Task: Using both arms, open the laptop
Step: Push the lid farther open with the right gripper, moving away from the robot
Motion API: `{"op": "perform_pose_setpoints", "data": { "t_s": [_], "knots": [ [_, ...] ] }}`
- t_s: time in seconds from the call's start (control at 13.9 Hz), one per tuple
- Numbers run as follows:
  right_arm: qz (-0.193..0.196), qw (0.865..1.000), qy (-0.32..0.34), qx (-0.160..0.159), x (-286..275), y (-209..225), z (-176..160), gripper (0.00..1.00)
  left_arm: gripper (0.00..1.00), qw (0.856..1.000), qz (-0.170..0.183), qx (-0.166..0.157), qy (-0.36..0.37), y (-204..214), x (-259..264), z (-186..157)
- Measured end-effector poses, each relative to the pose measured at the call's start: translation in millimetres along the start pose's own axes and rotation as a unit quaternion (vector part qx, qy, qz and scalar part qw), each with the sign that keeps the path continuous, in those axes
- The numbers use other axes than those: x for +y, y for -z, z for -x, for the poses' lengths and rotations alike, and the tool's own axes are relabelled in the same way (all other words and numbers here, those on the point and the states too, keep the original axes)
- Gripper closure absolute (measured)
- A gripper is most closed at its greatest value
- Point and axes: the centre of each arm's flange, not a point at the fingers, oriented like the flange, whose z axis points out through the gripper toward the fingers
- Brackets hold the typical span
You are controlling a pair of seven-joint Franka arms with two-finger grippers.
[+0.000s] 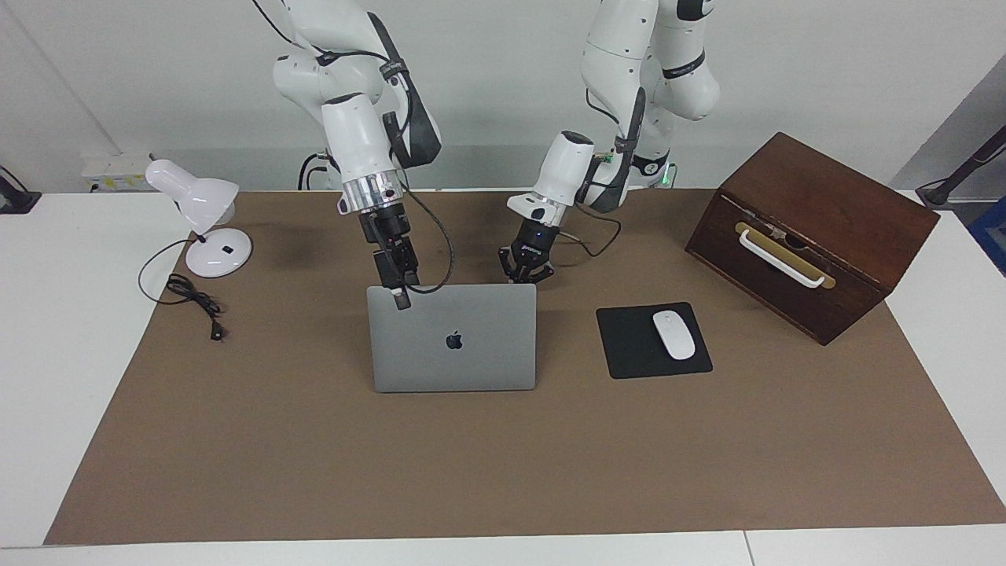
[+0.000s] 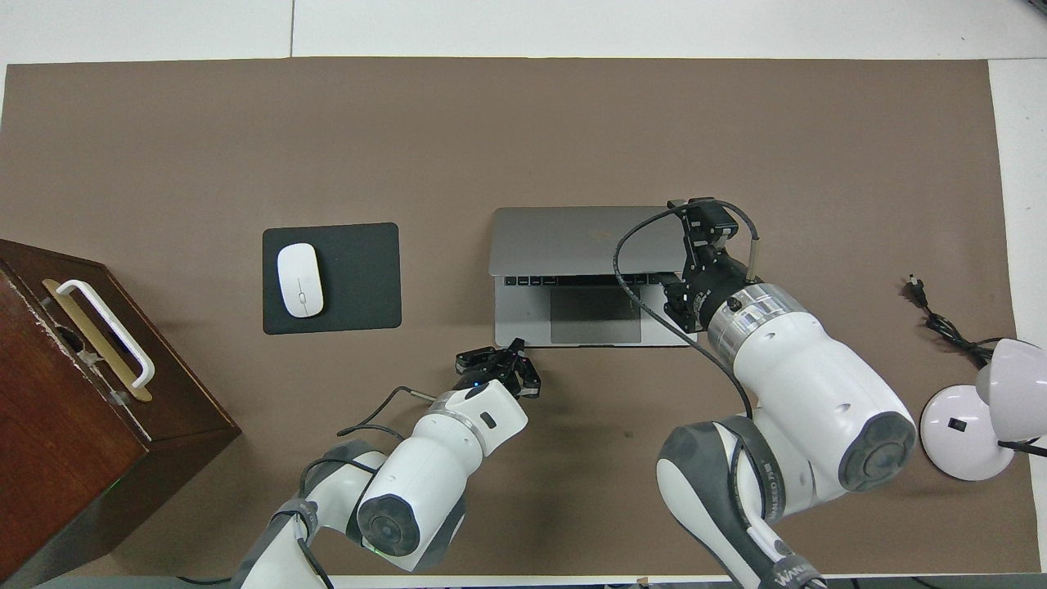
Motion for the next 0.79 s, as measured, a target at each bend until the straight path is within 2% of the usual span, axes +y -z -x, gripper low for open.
{"op": "perform_pose_setpoints", "data": {
  "t_s": [0.79],
  "knots": [
    [-0.012, 1.0, 0.02, 0.013, -48.8, 9.0, -23.5, 0.0, 0.99, 1.0, 0.0, 0.0, 0.0, -0.1, 0.0, 0.1]
  ]
}}
